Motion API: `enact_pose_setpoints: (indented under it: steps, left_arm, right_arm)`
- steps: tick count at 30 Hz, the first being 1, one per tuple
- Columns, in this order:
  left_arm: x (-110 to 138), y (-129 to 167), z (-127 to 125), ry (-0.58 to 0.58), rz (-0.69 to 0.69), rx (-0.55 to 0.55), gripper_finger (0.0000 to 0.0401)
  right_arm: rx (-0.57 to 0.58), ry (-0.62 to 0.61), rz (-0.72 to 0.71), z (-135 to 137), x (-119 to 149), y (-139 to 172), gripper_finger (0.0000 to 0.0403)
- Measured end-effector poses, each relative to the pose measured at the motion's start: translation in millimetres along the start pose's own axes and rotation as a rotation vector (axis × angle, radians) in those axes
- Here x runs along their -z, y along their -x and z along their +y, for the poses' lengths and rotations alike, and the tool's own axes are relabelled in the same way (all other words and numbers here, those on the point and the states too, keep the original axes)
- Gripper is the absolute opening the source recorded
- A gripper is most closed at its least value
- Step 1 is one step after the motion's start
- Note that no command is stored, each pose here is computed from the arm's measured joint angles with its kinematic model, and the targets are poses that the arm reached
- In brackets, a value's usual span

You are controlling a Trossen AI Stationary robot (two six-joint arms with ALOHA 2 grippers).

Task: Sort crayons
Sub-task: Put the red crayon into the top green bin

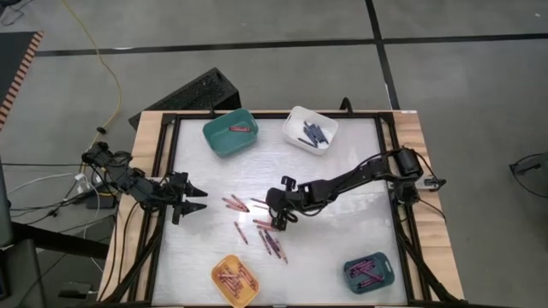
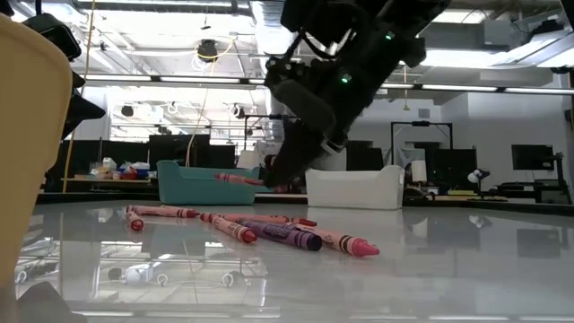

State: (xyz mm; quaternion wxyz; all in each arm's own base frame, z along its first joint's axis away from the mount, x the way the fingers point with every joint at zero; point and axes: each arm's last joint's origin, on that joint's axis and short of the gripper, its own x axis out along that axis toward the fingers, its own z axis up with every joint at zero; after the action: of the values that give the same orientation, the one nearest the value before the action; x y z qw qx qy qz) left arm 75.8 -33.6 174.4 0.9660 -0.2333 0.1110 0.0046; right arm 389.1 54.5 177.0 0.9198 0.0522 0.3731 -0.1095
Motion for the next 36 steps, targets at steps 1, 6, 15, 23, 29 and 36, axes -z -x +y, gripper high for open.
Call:
enact_pose_setpoints:
  steps: [1, 6, 15, 23, 29, 36]
  left_arm:
    - [0.0, 0.0, 0.0, -0.002, 0.000, 0.000, 0.0228]
    - [0.1, 0.0, 0.2, -0.010, 0.000, -0.003, 0.0228]
    - [-0.1, 0.0, 0.2, -0.034, -0.004, -0.007, 0.0228]
    - [-0.1, 0.0, 0.2, -0.048, -0.004, -0.007, 0.0228]
    - [-0.1, 0.0, 0.2, -0.051, -0.004, -0.007, 0.0228]
    - [-0.1, 0.0, 0.2, -0.051, -0.004, -0.007, 0.0228]
  right_arm:
    - [0.005, -0.010, -0.012, -2.8, -4.6, 0.0, 0.0002]
    - [0.043, -0.035, -0.109, -18.6, -38.0, 4.0, 0.0002]
    - [0.147, -0.077, -0.258, -57.1, -90.5, 15.5, 0.0002]
    - [0.194, -0.214, -0.473, -102.4, -120.2, 20.6, 0.0002]
    - [0.225, -0.292, -0.554, -128.8, -128.2, 23.0, 0.0001]
    - [0.231, -0.308, -0.589, -138.3, -130.4, 19.0, 0.0001]
